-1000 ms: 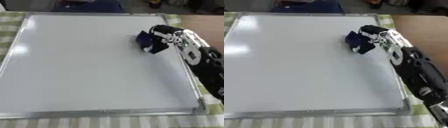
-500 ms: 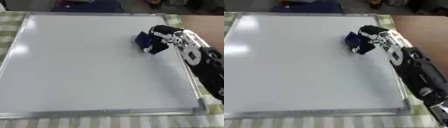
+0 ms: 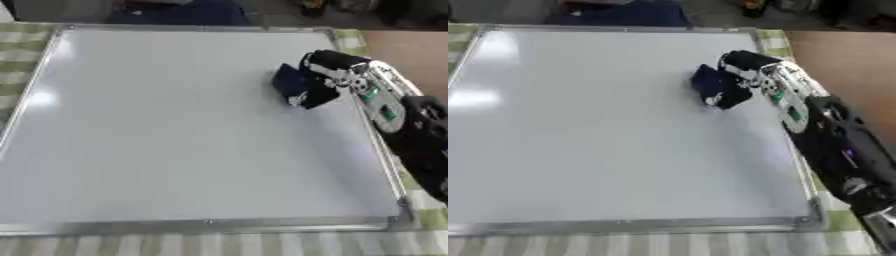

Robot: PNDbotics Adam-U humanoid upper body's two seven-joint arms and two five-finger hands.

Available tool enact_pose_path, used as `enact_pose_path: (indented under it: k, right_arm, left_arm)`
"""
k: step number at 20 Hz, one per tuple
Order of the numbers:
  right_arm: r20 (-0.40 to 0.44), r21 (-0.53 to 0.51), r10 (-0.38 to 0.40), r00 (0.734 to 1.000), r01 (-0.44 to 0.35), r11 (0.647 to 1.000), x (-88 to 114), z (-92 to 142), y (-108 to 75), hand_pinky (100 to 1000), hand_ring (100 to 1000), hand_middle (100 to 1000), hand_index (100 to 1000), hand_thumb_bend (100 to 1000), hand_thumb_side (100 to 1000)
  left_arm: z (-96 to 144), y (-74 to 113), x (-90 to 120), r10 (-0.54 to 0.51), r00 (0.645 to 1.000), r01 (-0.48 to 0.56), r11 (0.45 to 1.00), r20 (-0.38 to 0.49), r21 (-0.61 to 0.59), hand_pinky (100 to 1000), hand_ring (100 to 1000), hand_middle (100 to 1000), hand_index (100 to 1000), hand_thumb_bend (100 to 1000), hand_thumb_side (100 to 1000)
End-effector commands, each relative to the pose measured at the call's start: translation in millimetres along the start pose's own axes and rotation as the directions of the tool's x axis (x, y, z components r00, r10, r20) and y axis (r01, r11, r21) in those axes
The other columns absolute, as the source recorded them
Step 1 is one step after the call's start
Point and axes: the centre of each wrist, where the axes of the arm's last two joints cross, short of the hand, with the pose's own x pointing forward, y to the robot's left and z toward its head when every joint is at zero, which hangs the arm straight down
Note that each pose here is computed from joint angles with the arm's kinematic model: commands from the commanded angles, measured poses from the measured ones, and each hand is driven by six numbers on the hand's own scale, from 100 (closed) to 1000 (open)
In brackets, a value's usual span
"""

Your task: Wipe the whiteboard clean with a brush.

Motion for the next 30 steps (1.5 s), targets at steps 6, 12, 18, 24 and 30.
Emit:
enact_pose_path:
  k: [6, 12, 18, 24, 30]
  right_arm:
    - [-0.021, -0.035, 0.049, 0.999, -0.050, 0.998, -4.7, 7.2, -14.4, 731, 802, 714, 252, 262, 503]
    - [-0.026, -0.019, 0.058, 0.998, -0.059, 0.998, -4.6, 5.7, -11.2, 726, 798, 693, 243, 266, 492]
    - [-0.030, -0.022, 0.061, 0.998, -0.062, 0.998, -4.9, 5.0, -11.3, 722, 792, 683, 242, 241, 490]
    - [-0.035, -0.030, 0.061, 0.998, -0.062, 0.998, -4.4, 4.7, -12.4, 710, 779, 578, 231, 216, 487]
    - [-0.047, -0.030, 0.061, 0.997, -0.062, 0.998, -5.0, 3.3, -11.1, 698, 768, 473, 191, 168, 454]
  left_arm:
    - [-5.2, 0.0, 6.6, 0.004, 1.000, -0.003, 1.000, 0.029, -0.025, 620, 804, 790, 619, 216, 1000]
    - [-5.1, 0.1, 6.6, 0.003, 1.000, -0.002, 1.000, 0.027, -0.028, 621, 805, 791, 619, 214, 1000]
    - [-4.8, 0.0, 6.5, 0.003, 1.000, -0.002, 0.999, 0.025, -0.033, 622, 806, 792, 619, 212, 1000]
    - [-4.7, 0.1, 6.5, 0.001, 1.000, 0.000, 0.999, 0.024, -0.039, 622, 807, 794, 619, 210, 1000]
    - [-4.8, 0.1, 6.5, 0.001, 1.000, 0.000, 0.999, 0.022, -0.044, 623, 808, 794, 619, 209, 1000]
